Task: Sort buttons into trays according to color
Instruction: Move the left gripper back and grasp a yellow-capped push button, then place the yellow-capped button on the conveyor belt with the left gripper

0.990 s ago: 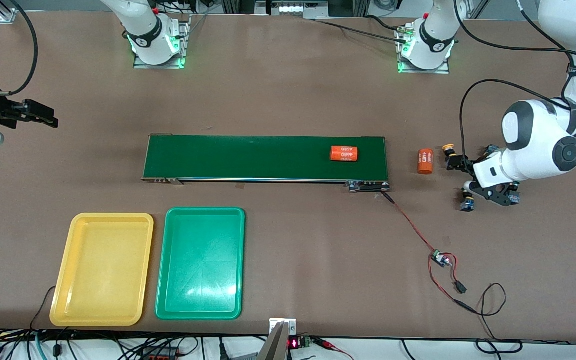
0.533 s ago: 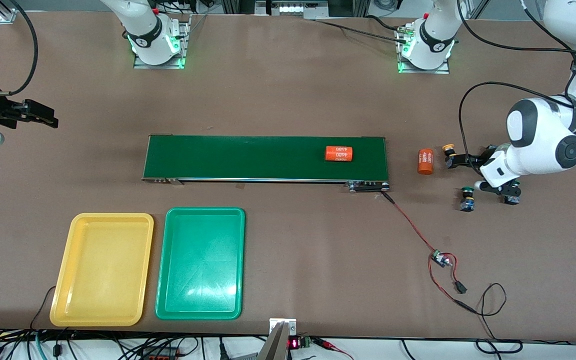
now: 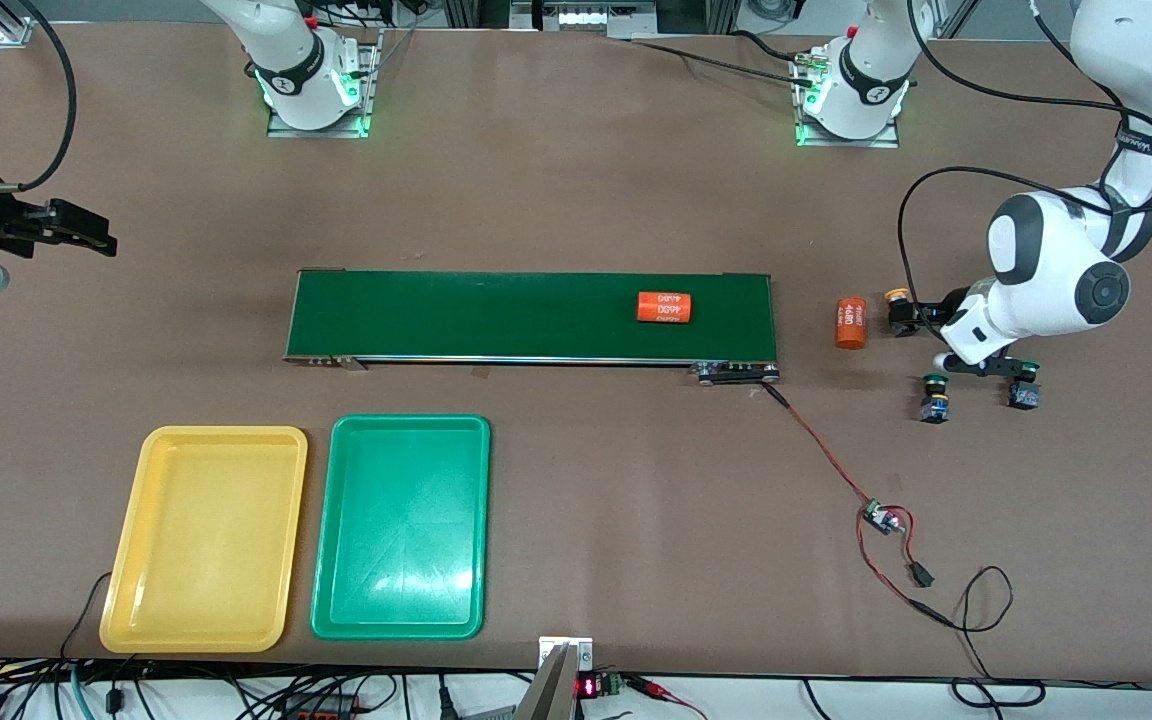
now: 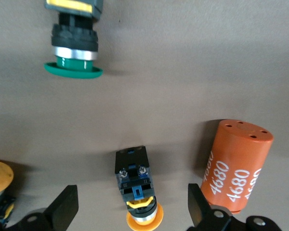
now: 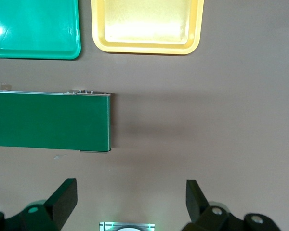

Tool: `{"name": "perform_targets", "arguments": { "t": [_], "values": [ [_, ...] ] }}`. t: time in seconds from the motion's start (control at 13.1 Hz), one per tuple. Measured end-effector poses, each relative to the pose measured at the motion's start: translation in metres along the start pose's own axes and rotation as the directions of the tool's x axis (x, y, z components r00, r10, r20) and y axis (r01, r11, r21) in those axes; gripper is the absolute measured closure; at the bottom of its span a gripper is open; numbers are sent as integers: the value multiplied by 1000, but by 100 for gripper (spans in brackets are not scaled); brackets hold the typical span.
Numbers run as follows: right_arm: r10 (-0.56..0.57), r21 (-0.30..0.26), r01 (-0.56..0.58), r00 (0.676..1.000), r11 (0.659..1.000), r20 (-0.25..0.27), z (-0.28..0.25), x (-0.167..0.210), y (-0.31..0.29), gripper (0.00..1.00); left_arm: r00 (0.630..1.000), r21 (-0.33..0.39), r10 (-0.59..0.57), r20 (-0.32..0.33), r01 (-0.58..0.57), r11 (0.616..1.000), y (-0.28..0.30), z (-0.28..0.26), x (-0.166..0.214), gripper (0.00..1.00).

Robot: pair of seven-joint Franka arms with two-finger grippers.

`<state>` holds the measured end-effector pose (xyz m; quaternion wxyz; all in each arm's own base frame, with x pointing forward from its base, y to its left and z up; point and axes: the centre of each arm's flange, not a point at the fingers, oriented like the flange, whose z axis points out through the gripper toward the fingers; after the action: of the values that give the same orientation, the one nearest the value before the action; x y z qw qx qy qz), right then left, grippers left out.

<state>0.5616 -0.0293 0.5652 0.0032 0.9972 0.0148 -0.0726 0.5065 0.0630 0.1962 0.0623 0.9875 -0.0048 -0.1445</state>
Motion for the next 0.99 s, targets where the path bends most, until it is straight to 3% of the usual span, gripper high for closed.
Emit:
{"name": "perform_targets", "arguments": {
  "t": [0.3, 0.69, 0.99],
  "values": [
    [-2, 0, 2, 1000, 1000, 0, 0, 0, -1, 0, 1000, -7, -5, 11, 5, 1000, -1, 18, 2, 4],
    [-5, -1, 5, 1000, 1000, -1, 0, 0, -3, 0, 1000, -10, -5, 15, 5, 1000, -2, 24, 3, 64],
    [-8, -1, 8, 1000, 1000, -1, 0, 1, -4, 0, 1000, 1, 16, 12, -16, 1000, 9, -14, 1, 67]
  ]
}}
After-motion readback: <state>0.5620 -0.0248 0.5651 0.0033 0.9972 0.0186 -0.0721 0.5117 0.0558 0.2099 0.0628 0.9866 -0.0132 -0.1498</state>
